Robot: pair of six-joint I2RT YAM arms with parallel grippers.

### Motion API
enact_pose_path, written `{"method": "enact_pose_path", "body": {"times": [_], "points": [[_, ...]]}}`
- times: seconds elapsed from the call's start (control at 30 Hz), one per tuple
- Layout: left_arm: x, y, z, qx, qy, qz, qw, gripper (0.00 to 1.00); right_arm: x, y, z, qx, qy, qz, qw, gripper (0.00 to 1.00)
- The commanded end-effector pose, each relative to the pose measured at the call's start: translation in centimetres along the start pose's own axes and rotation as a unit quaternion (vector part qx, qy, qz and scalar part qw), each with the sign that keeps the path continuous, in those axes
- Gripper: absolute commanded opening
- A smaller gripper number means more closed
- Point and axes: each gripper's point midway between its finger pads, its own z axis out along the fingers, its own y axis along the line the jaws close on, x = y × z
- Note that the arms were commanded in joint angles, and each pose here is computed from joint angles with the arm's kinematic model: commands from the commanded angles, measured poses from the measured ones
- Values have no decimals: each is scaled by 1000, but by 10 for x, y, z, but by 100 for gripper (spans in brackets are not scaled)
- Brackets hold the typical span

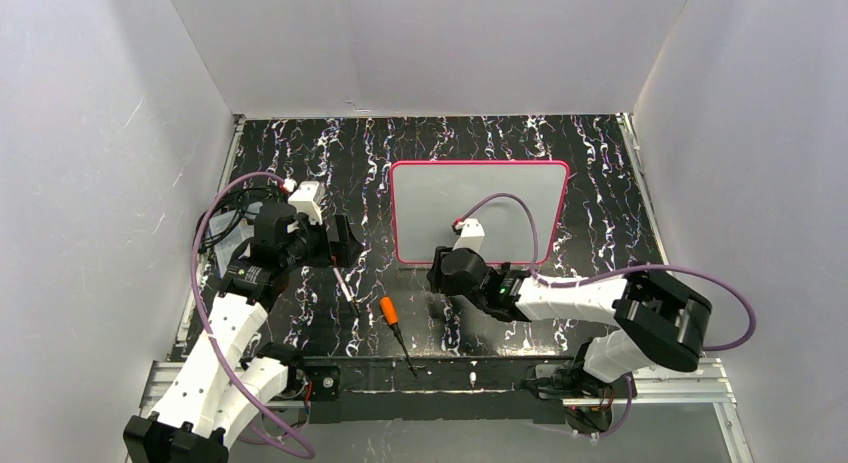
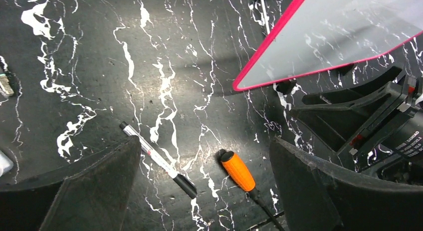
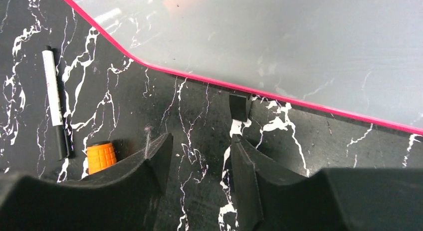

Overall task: Write a sentence on the whiteboard
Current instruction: Pick up the whiteboard marker at the center of the board.

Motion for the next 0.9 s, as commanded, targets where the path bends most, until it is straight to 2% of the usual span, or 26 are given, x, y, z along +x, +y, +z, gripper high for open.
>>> {"method": "enact_pose_path", "body": {"times": [0.0, 0.13, 0.23, 0.27, 0.43, 0.57, 0.63, 0.87], "points": [[14, -11, -4, 29, 28, -17, 999, 99, -3, -3, -12, -2, -5, 7, 1000, 56], [36, 9, -3, -33, 63, -63, 996, 99, -5, -3, -21, -4, -7, -4, 1000, 58], [59, 25, 0, -92, 105, -120, 983, 100, -8, -1, -28, -8, -13, -8, 1000, 59], [65, 28, 1, -106, 112, -140, 978, 95, -9, 1, -30, -10, -16, -9, 1000, 59], [92, 36, 19, -128, 117, -216, 961, 89, -17, 9, -42, -27, -28, -15, 999, 59], [100, 47, 29, -152, 127, -215, 956, 76, -20, 13, -53, -48, -29, -27, 998, 59], [105, 50, 35, -161, 142, -211, 954, 64, -20, 11, -58, -51, -29, -25, 998, 59], [123, 55, 47, -173, 192, -207, 944, 38, -25, -4, -74, -52, -50, -10, 997, 60]]}}
